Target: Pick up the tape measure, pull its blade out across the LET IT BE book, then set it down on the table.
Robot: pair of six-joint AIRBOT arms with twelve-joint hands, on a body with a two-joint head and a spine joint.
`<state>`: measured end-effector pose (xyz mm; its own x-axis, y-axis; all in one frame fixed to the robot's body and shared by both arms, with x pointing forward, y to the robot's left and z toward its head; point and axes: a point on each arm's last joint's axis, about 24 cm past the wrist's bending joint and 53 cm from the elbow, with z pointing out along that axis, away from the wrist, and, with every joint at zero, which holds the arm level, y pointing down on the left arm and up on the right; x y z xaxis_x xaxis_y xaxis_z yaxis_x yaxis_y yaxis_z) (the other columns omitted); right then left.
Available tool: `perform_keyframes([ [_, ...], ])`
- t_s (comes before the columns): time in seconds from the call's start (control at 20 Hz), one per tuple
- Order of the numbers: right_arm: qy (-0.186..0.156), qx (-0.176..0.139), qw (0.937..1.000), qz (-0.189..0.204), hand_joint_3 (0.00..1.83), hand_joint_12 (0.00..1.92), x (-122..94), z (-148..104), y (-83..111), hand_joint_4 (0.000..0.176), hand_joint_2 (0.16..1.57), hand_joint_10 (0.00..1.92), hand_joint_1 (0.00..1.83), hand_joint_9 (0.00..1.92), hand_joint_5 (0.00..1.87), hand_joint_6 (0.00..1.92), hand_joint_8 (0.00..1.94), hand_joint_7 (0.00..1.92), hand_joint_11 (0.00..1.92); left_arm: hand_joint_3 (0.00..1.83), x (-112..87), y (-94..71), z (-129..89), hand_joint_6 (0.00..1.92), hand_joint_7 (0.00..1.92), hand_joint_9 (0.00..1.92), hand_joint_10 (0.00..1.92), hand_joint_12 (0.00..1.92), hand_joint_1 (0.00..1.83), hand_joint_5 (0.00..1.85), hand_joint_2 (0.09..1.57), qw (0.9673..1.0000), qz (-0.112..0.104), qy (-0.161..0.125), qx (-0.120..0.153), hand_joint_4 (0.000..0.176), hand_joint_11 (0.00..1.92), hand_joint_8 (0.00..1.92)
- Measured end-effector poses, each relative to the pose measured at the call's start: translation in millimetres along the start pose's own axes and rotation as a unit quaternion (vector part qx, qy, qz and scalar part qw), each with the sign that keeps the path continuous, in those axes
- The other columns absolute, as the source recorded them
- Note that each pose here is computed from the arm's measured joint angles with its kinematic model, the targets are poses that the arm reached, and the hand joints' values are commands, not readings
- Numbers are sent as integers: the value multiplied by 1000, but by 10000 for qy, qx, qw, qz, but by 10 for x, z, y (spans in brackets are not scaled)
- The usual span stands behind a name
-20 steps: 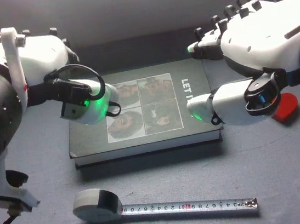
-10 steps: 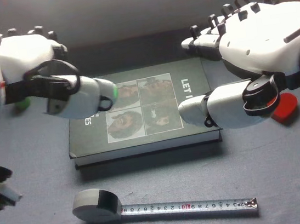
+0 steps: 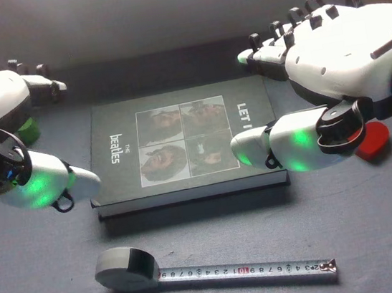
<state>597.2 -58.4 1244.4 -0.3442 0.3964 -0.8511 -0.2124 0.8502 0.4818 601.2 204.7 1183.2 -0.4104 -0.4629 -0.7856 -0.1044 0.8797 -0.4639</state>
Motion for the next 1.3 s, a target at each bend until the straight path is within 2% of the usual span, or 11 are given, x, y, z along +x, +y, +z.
perform_keyframes([
  [0.05, -1, -1, 10000, -30, 0, 475, -1, -1, 1, 13, 1119, 4, 115, 99, 148, 4, 2, 163, 0, 4, -56, -27, -5, 9, 371, 291, 7, 833, 895, 397, 1021, 9997, 231, -44, 81, 0, 0, 5],
  [0.2, 10, -23, 10000, -35, 0, 469, 6, -4, 14, 12, 1114, 3, 155, 104, 157, 4, 3, 173, 0, 12, -319, 3, 46, 2, 365, 289, 2, 821, 892, 397, 1079, 9991, 139, -380, 156, 0, 0, 0],
  [0.25, 13, -28, 10000, -37, 0, 468, 9, -6, 17, 12, 1117, 2, 150, 101, 149, 1, 0, 158, 0, 15, -374, 12, 47, 2, 367, 295, 4, 821, 893, 396, 1088, 9987, -99, -471, 159, 0, 0, 1],
  [0.3, 19, -27, 10000, -34, 4, 445, 12, -6, 17, 13, 1132, 0, 126, 97, 140, 0, 0, 145, 0, 14, -453, -21, 40, 1, 371, 306, 5, 847, 879, 397, 1109, 9960, -528, -666, 288, 0, 0, 1],
  [0.45, 29, -60, 10000, -43, 7, 438, 21, -15, 39, 13, 1143, 0, 111, 94, 138, 0, 0, 139, 0, 10, -624, -178, -5, 1, 373, 309, 5, 854, 868, 397, 1113, 9852, -1025, -1107, 818, 0, 0, 2],
  [0.55, 32, -54, 10000, -40, 10, 452, 24, -15, 35, 13, 1159, 1, 100, 86, 132, 0, 0, 135, 0, 5, -525, -219, -3, 0, 346, 289, 0, 823, 868, 379, 1114, 9795, -1309, -1045, 1119, 0, 0, 0],
  [0.65, 23, -39, 10000, -43, 6, 419, 19, -15, 29, 14, 1164, 1, 127, 91, 123, 0, 1, 142, 0, 0, -372, -249, -7, 9, 363, 288, 2, 821, 905, 407, 1109, 9695, -1728, -840, 1518, 0, 0, 7],
  [0.85, 17, -22, 10000, -52, 5, 437, 16, -16, 16, 10, 1173, 4, 126, 104, 130, 2, 6, 164, 0, 0, -171, -256, -73, 5, 396, 327, 8, 891, 933, 422, 1103, 9746, -1084, -643, 1849, 0, 0, 7],
  [0.9, 30, -42, 10000, -52, 5, 435, 22, -16, 25, 9, 1174, 2, 127, 103, 130, 2, 5, 165, 0, 0, 32, -98, -57, 4, 404, 333, 8, 894, 940, 424, 1094, 9783, -1009, -398, 1766, 0, 0, 8],
  [1.15, 36, -49, 10000, -54, 0, 544, 27, -21, 32, 7, 1176, 7, 148, 149, 161, 5, 4, 190, 0, 0, 542, 232, -70, 8, 410, 334, 7, 899, 944, 438, 1090, 9744, -1513, 357, 1623, 0, 0, 7],
  [1.3, 42, -66, 10000, -59, 0, 612, 30, -21, 39, 6, 1172, 4, 164, 175, 182, 4, 5, 222, 0, 0, 443, 187, -54, 6, 420, 338, 6, 900, 935, 439, 1088, 9680, -1675, 168, 1862, 0, 0, 8],
])
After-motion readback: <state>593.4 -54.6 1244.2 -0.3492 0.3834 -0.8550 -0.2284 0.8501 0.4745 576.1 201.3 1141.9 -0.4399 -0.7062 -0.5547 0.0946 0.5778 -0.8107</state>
